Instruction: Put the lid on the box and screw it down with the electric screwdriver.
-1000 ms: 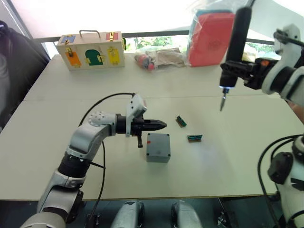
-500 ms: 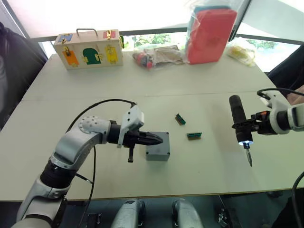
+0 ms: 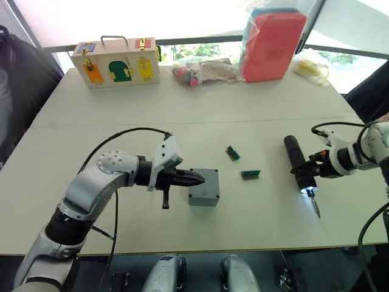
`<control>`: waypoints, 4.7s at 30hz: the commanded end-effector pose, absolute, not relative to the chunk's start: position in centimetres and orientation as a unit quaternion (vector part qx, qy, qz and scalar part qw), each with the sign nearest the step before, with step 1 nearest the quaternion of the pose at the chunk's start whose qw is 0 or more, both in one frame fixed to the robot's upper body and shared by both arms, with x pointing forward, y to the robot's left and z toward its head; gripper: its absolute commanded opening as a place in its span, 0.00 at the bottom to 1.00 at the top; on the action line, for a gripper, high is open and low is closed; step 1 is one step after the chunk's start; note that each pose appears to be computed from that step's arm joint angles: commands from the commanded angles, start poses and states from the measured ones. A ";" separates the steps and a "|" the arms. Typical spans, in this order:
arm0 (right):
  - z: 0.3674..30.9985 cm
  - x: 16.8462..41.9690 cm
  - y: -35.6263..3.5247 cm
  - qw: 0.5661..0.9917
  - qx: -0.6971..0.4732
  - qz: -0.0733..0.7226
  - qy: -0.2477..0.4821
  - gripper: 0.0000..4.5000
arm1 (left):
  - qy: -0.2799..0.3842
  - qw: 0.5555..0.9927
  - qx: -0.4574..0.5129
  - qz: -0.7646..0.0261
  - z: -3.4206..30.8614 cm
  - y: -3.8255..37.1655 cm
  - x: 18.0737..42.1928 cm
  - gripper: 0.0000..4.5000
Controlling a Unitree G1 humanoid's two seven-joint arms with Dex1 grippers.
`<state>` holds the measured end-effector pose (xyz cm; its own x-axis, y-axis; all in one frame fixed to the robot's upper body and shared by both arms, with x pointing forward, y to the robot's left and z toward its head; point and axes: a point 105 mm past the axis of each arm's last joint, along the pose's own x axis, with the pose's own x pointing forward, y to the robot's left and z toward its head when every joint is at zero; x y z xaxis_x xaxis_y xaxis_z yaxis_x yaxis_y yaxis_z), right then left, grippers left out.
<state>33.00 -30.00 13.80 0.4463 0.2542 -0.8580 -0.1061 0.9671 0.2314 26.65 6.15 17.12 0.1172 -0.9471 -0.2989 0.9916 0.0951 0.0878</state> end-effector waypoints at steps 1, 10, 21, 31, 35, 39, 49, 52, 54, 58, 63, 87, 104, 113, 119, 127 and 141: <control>14.5 33.4 -30.0 0.852 0.042 0.120 0.508 0.82 | 0.054 0.741 0.143 -0.654 18.6 6.2 26.6 0.00; 17.9 34.9 -30.5 0.887 0.031 0.116 0.446 1.00 | 0.046 0.763 0.120 -0.634 19.4 7.0 27.2 0.00; 27.5 33.9 -23.9 0.917 0.063 0.333 0.209 1.00 | 0.037 0.847 -0.010 -0.530 20.2 11.5 30.5 0.00; 22.0 26.8 -16.1 0.858 -0.072 0.478 0.176 1.00 | 0.150 0.827 0.051 -0.539 14.2 12.1 27.9 0.00; 18.6 24.5 -14.9 0.830 -0.106 0.502 0.220 1.00 | 0.169 0.815 0.074 -0.549 12.7 11.6 27.1 0.00; 17.1 23.1 -13.8 0.810 -0.113 0.525 0.234 1.00 | 0.166 0.812 0.073 -0.554 12.6 11.0 27.0 0.00; 13.2 23.7 -12.6 0.811 -0.154 0.511 0.238 1.00 | 0.160 0.822 0.053 -0.545 12.0 10.2 27.9 0.00; 13.0 23.7 -12.1 0.810 -0.150 0.516 0.235 1.00 | 0.166 0.819 0.062 -0.546 11.7 10.1 28.0 0.00; 13.0 23.7 -11.9 0.810 -0.149 0.518 0.233 1.00 | 0.168 0.819 0.063 -0.545 11.5 10.2 28.1 0.00; 12.9 23.5 -11.4 0.803 -0.149 0.528 0.232 1.00 | 0.170 0.817 0.067 -0.547 11.4 10.0 27.9 0.00; 12.9 23.9 -11.3 0.801 -0.155 0.531 0.229 1.00 | 0.167 0.818 0.073 -0.546 11.6 10.1 28.1 0.00; 13.3 24.3 -11.9 0.811 -0.146 0.518 0.231 1.00 | 0.151 0.818 0.077 -0.549 11.7 9.5 28.7 0.00; 12.4 23.4 -11.6 0.796 -0.150 0.531 0.249 1.00 | 0.149 0.821 0.072 -0.546 11.0 8.9 28.7 0.00; 12.3 23.3 -11.0 0.800 -0.147 0.529 0.241 1.00 | 0.149 0.816 0.082 -0.553 11.0 8.9 29.1 0.00; 12.5 23.5 -11.0 0.802 -0.146 0.528 0.238 1.00 | 0.150 0.812 0.090 -0.557 11.2 9.0 29.0 0.00; 12.6 23.6 -10.6 0.804 -0.149 0.527 0.233 1.00 | 0.157 0.802 0.103 -0.568 11.1 9.5 28.8 0.00; 12.6 24.2 -9.9 0.801 -0.156 0.533 0.226 1.00 | 0.150 0.798 0.110 -0.573 11.3 9.2 29.5 0.00</control>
